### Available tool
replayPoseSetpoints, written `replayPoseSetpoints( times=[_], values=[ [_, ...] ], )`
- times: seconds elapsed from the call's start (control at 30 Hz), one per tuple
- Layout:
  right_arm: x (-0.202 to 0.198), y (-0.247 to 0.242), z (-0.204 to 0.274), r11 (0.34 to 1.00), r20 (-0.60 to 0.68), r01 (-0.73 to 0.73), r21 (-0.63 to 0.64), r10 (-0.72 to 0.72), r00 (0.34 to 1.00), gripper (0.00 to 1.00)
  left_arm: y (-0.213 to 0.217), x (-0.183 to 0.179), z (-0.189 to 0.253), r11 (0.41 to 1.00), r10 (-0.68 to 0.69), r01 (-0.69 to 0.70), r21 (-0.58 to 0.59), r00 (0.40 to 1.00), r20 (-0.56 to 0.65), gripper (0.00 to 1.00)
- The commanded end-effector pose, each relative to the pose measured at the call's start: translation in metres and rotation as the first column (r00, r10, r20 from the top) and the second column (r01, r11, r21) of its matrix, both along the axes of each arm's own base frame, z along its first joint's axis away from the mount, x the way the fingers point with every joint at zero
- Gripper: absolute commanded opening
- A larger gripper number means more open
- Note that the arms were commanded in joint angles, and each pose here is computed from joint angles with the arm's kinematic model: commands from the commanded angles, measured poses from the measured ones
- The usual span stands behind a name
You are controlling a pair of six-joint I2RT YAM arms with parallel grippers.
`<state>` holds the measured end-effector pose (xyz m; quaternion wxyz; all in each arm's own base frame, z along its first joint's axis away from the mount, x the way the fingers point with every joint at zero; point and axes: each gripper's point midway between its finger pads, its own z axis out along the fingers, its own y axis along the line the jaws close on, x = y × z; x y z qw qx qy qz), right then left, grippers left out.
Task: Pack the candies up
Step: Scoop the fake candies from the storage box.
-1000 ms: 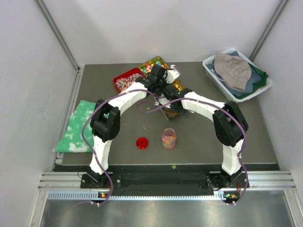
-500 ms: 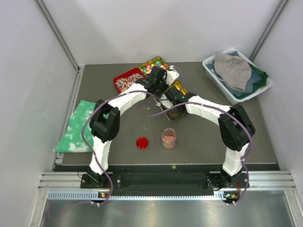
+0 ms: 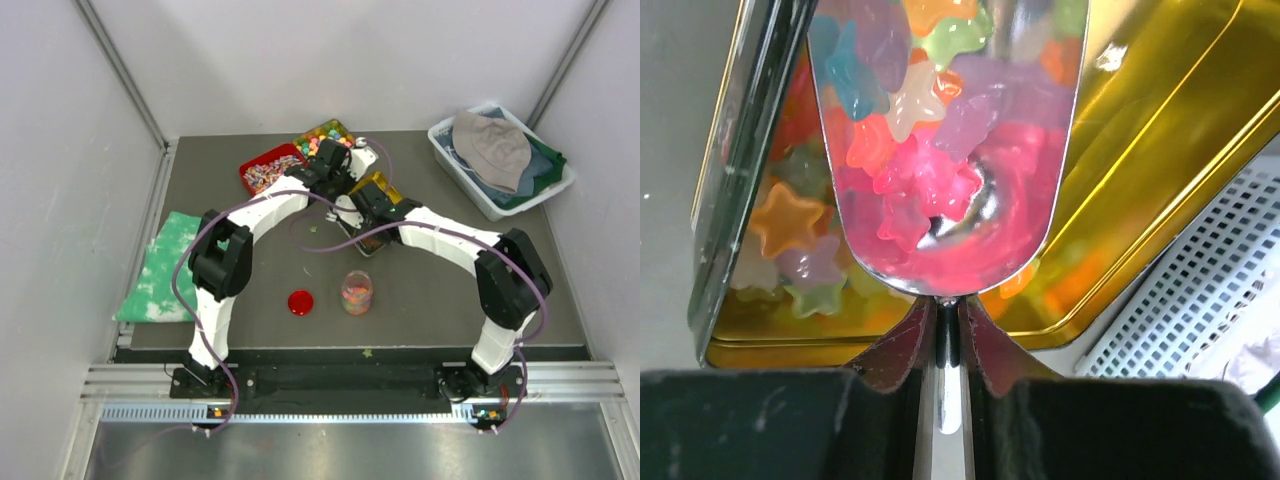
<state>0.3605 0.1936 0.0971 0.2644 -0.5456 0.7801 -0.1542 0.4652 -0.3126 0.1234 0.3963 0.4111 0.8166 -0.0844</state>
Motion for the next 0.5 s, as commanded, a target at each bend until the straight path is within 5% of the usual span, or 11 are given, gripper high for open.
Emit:
replayPoseSetpoints(
  times=[0.0,0.47],
  values=[
    [0.005,0.013,0.019,0.998,0.071,-0.050,0.050,0.047,0.996,0.00,-0.017,0.018,0.042,0.990,0.005,0.006,-0.143,0.997,0.077,0.00],
    [0.004,0.008,0.029,0.997,0.113,-0.062,0.055,0.055,0.992,0.00,-0.013,0.034,0.029,0.988,0.035,-0.025,-0.151,0.997,0.064,0.00]
  ],
)
